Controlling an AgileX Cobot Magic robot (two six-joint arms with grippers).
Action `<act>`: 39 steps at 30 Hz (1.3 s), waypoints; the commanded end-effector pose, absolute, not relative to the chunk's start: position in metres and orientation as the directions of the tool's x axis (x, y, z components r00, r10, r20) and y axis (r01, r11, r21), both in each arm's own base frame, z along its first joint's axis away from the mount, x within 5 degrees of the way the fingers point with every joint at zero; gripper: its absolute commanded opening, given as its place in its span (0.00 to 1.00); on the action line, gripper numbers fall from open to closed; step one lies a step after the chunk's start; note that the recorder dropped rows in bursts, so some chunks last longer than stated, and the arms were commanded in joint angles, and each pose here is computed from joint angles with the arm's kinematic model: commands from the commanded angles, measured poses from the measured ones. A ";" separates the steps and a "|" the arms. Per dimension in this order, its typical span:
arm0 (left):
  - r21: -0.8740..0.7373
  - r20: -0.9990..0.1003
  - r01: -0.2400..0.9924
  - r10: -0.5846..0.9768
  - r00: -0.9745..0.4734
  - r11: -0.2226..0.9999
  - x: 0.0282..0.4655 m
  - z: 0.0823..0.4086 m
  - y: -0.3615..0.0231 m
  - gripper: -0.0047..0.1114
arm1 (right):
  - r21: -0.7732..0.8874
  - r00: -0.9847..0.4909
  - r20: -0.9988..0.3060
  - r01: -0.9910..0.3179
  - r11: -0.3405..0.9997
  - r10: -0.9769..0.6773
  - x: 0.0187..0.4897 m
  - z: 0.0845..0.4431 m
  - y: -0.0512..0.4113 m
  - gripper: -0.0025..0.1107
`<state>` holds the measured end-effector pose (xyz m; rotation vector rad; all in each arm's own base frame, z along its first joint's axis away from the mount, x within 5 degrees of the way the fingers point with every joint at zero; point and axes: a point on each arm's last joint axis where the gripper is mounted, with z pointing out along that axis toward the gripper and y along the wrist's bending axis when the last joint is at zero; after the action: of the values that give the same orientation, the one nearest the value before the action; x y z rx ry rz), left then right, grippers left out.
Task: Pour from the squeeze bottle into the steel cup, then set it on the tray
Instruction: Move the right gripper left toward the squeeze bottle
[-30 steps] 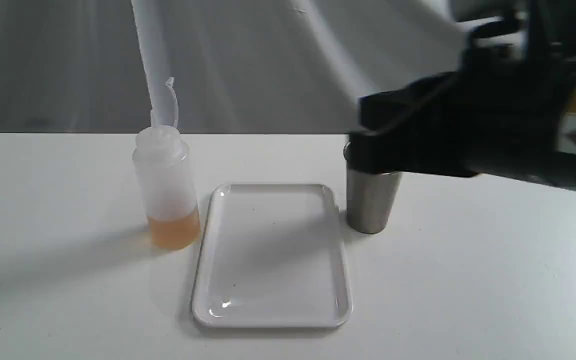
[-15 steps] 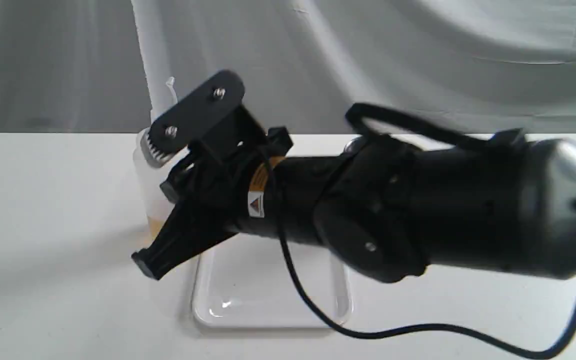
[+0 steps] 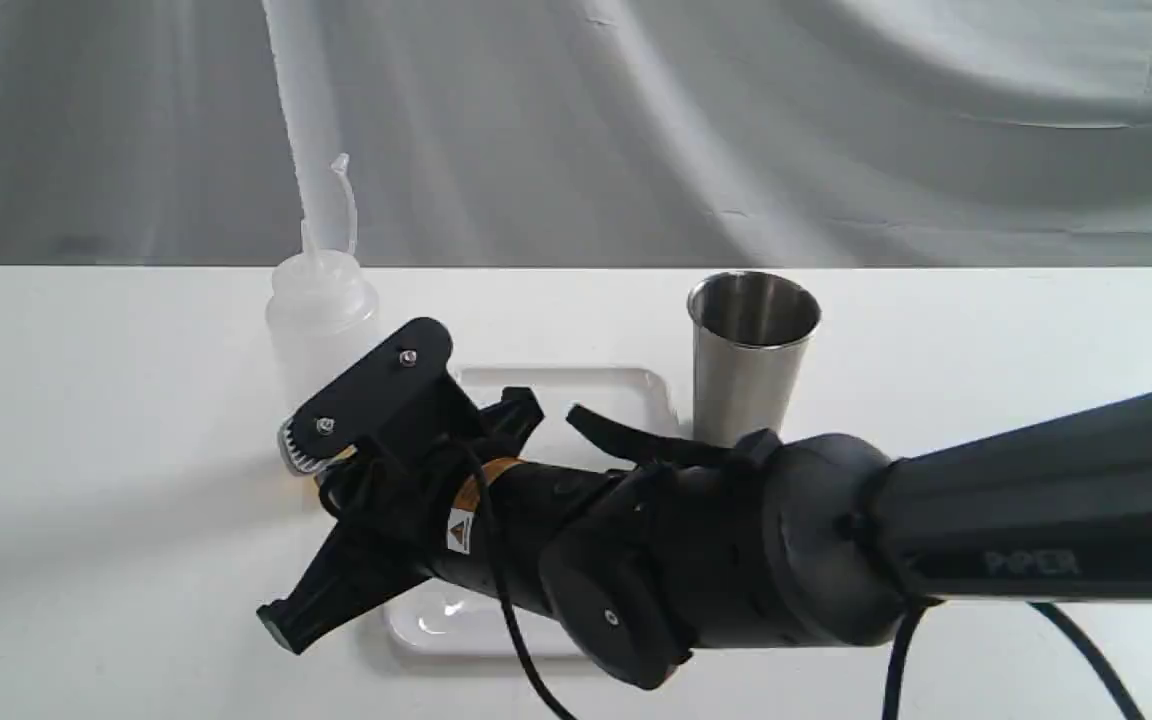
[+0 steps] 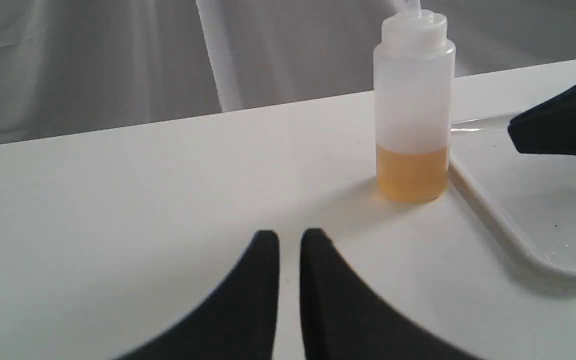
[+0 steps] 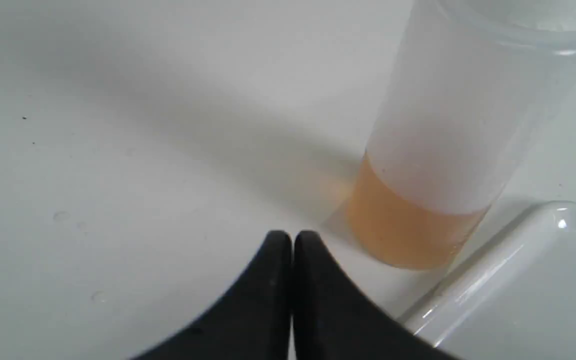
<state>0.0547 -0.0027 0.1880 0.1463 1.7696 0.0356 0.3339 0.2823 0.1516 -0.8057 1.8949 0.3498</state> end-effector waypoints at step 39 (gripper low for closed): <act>0.104 -0.975 0.081 0.117 -0.188 0.991 0.055 0.187 -0.003 0.11 | 0.010 -0.396 -0.882 -0.556 0.831 -0.255 0.341 0.122 0.280 0.93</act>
<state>0.0547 -0.0027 0.1880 0.1463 1.7696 0.0356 0.3396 0.2789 0.1220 -0.6121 2.0093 0.3732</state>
